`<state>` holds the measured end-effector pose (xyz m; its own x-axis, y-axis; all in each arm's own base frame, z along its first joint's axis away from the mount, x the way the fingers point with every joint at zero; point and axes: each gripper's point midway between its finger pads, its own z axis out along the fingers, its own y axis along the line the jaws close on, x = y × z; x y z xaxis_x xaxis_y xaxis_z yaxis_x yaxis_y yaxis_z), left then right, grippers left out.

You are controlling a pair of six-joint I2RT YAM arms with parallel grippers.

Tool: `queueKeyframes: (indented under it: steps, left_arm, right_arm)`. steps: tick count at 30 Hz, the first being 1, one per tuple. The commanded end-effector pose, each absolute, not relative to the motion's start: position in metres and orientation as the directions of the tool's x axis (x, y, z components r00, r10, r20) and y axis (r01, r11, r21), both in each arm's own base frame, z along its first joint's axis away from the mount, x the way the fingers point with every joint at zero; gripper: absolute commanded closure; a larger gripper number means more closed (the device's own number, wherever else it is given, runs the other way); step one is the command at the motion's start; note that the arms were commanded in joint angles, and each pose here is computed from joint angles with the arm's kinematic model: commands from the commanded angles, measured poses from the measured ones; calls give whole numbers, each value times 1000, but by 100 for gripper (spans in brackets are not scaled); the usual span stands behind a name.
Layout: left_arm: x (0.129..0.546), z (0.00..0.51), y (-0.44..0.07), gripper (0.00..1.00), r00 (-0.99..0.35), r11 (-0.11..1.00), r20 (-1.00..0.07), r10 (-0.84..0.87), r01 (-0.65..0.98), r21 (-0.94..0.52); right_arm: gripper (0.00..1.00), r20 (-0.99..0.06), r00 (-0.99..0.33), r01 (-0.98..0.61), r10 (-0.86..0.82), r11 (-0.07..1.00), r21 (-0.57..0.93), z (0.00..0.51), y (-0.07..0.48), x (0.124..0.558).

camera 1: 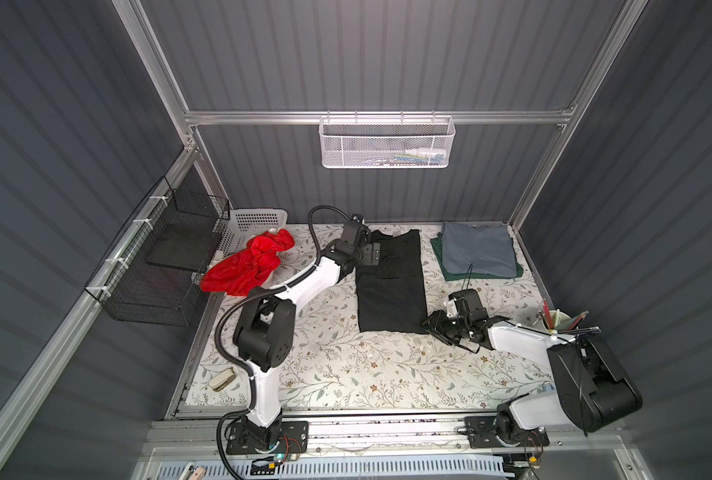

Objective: Fold and stack the t-shirts

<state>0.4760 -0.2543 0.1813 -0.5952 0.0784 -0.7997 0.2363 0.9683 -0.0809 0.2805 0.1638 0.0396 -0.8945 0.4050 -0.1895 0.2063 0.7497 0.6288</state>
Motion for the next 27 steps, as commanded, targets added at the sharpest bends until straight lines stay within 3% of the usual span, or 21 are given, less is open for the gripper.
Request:
queueKeyframes:
  steps: [1, 3, 4, 14, 27]
  left_arm:
    - [453, 187, -226, 0, -590, 985, -806, 45, 159, -61]
    - [434, 187, -214, 0, -607, 987, -794, 25, 141, -77]
    - [425, 188, -211, 0, -613, 985, -790, 18, 145, -89]
    - [327, 147, -188, 0, -742, 949, -668, -56, 169, -268]
    - [290, 91, -224, 1, -865, 827, -477, -154, 151, -541]
  right_arm:
    - [19, -227, -885, 213, 406, 787, 580, 41, 152, 276]
    - [2, -242, -879, 207, 411, 786, 583, 45, 150, 276]
    - [1, -251, -874, 206, 416, 785, 584, 47, 149, 276]
    - [1, -275, -861, 172, 428, 753, 635, 63, 156, 281]
    - [1, -104, -887, 266, 449, 682, 681, 35, 175, 281]
